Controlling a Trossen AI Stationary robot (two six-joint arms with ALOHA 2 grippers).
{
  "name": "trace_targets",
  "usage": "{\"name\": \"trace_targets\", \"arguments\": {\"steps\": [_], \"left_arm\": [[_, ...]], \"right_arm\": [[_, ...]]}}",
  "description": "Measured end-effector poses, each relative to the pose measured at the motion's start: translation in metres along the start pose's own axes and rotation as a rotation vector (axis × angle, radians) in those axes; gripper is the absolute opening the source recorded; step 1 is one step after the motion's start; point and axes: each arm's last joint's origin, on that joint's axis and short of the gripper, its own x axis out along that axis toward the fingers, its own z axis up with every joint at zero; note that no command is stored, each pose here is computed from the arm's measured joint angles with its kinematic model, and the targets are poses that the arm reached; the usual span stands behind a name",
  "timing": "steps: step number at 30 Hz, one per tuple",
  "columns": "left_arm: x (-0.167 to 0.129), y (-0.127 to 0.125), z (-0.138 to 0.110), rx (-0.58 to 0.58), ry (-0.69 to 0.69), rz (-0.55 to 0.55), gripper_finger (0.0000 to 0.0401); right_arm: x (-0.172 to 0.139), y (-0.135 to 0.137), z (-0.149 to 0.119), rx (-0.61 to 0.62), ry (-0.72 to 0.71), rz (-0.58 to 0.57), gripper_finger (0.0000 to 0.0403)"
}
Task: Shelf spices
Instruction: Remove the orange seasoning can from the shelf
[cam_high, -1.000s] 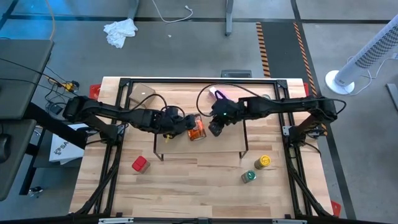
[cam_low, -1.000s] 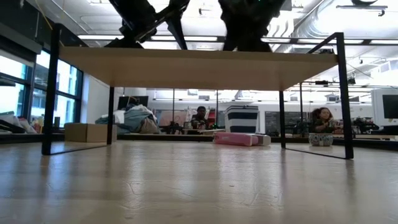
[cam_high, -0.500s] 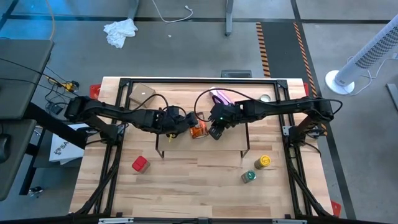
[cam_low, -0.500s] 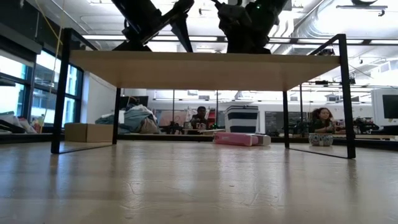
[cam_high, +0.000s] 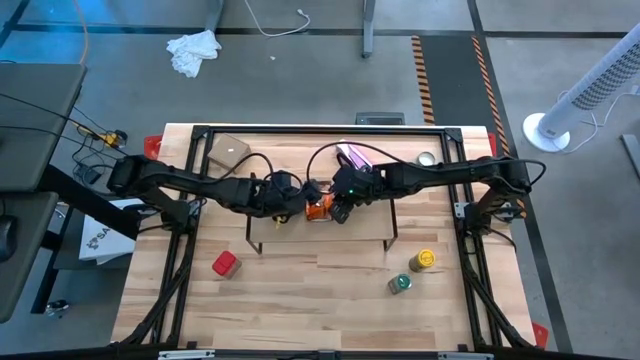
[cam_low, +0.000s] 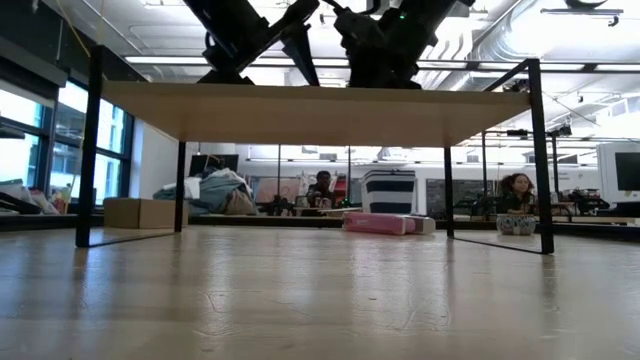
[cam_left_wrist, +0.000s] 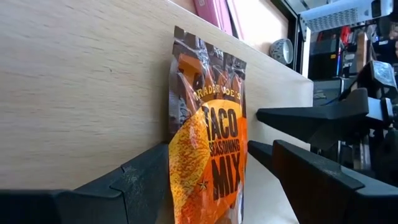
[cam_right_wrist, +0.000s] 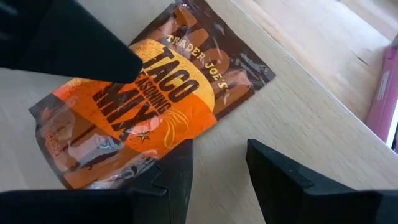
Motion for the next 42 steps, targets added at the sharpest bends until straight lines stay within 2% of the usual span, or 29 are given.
{"name": "trace_targets", "arguments": {"steps": [13,22,25,27,33,34,38,42], "left_arm": [[0.001,-0.009,-0.001,0.023,0.008,-0.091,0.0280],[0.000,-0.014,-0.004,0.102,0.078,-0.140,0.0270],[0.000,-0.013,-0.005,0.116,0.110,-0.132,0.0236],[0.000,-0.012,-0.005,0.124,0.133,-0.120,0.0197],[-0.001,-0.012,-0.007,0.150,0.176,-0.119,0.0027],[-0.002,-0.013,-0.006,0.152,0.176,-0.126,0.0015],[-0.009,-0.018,0.000,0.155,0.153,-0.166,0.0013],[-0.029,-0.029,0.017,0.197,0.068,-0.259,0.0006]], "right_arm": [[-0.006,0.006,0.003,-0.148,0.000,0.170,0.0146],[-0.007,0.006,0.003,-0.157,-0.005,0.162,0.0146],[-0.008,0.004,0.003,-0.162,-0.003,0.155,0.0146],[-0.011,0.002,0.003,-0.171,-0.001,0.146,0.0146],[-0.033,-0.014,0.007,-0.208,-0.024,0.074,0.0146],[-0.038,-0.018,0.008,-0.210,-0.032,0.063,0.0146],[-0.062,-0.033,0.013,-0.211,-0.079,0.043,0.0146],[-0.091,-0.045,0.017,-0.195,-0.164,0.055,0.0146]]}}
